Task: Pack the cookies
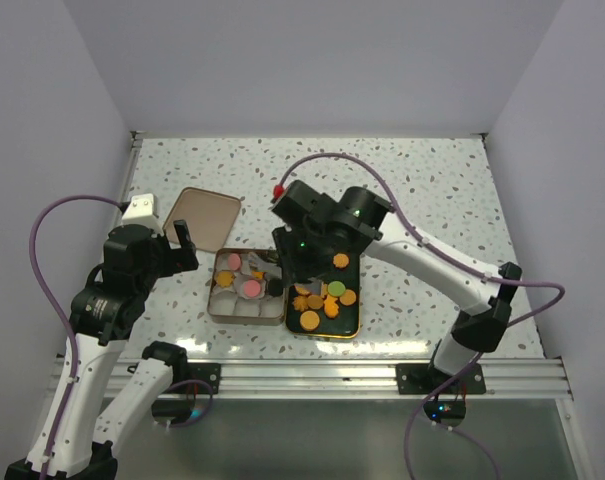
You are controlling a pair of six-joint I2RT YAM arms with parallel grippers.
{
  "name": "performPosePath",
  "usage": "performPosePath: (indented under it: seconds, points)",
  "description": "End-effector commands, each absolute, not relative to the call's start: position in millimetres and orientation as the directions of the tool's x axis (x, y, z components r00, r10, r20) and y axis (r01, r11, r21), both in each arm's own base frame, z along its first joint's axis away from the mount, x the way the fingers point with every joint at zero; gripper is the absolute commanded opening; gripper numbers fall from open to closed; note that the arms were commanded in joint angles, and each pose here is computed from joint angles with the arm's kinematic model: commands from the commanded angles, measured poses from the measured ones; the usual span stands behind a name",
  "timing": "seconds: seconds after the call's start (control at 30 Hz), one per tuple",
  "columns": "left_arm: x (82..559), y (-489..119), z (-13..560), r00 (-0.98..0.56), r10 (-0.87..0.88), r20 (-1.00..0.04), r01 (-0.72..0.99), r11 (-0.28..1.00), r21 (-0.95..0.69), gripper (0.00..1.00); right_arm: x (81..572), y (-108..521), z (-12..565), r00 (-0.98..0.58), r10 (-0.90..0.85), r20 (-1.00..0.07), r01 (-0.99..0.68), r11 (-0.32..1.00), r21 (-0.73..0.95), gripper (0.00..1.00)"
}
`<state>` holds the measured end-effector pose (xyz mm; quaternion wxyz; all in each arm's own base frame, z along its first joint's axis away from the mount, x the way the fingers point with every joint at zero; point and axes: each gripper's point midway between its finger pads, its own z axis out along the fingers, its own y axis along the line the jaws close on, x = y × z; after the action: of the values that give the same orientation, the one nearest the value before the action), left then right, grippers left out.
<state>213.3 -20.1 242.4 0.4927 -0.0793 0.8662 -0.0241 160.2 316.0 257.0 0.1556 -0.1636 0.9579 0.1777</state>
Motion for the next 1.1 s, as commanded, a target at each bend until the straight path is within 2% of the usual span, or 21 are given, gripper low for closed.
performPosePath:
  seconds: [0.0,0.3,0.7,1.07]
  points:
    - [220,-24,251,-0.464,-0.151,-0.873,-0.088,0.988,-0.125,1.00,117,366,260,-0.890,-0.334,-0.311,-0.441,0.806,0.396,0.35]
    - [220,-24,252,-0.463,-0.153,-0.873,-0.089,0.988,-0.126,1.00,96,416,231,-0.861,-0.423,-0.283,-0.507,0.763,0.401,0.35]
    - [219,-23,253,-0.457,-0.156,-0.876,-0.091,0.988,-0.129,1.00,108,439,214,-0.848,-0.433,-0.306,-0.525,0.766,0.372,0.34]
    - [219,-24,253,-0.458,-0.152,-0.876,-0.085,0.988,-0.127,1.00,114,441,205,-0.849,-0.426,-0.313,-0.520,0.780,0.349,0.47]
